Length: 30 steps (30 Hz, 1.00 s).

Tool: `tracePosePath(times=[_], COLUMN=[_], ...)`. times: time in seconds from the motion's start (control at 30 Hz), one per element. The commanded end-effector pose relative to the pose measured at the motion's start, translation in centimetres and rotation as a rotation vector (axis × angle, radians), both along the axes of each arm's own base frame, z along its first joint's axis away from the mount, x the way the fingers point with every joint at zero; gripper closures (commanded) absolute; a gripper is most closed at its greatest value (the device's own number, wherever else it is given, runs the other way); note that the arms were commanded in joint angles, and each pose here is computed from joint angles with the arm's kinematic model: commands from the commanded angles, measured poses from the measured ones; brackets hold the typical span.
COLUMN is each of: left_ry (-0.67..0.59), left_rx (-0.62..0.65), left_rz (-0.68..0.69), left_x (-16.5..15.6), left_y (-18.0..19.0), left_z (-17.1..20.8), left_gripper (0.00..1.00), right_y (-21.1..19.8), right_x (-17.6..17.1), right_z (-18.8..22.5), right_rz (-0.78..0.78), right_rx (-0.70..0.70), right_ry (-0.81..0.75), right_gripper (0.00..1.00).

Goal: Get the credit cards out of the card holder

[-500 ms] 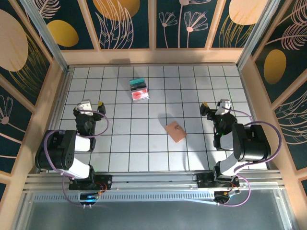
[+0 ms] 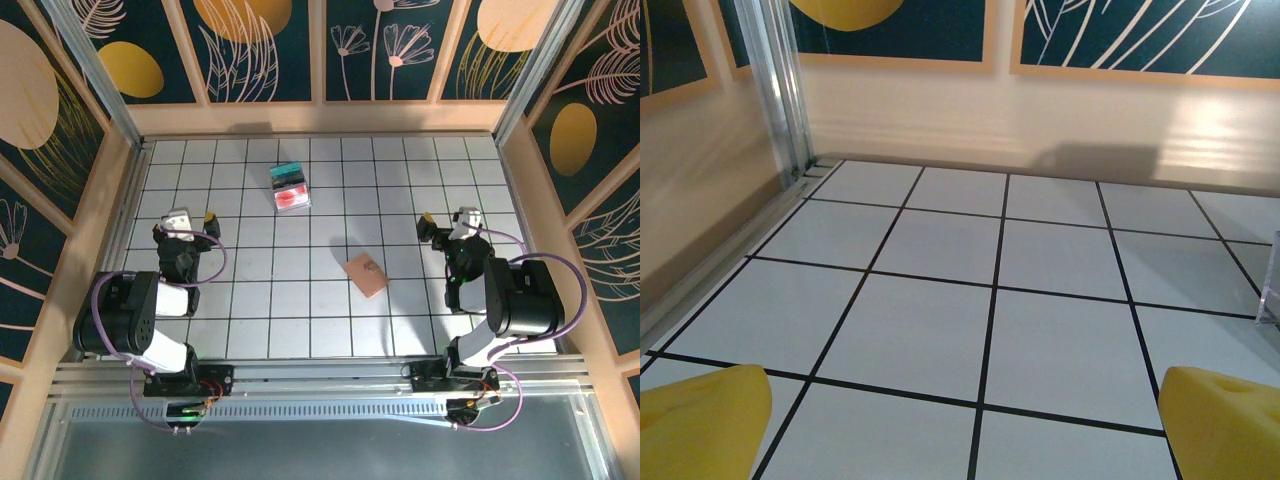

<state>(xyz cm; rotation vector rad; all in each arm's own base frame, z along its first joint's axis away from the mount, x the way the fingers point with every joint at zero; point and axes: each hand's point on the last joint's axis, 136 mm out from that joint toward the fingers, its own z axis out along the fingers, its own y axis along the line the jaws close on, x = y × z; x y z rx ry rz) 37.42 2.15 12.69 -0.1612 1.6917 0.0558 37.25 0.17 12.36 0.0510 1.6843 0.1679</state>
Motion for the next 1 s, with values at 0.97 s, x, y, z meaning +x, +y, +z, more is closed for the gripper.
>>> tracePosePath(times=[0.97], left_ry=[-0.064], left_rx=[-0.019], left_rz=[0.025], left_x=[-0.4], left_y=[0.6], left_z=[3.3], left_gripper=[0.01], right_y=[-0.2], right_x=[0.2], right_z=[1.1], right_rz=[0.000], right_rx=[-0.021], right_ry=[-0.023], right_gripper=[0.01])
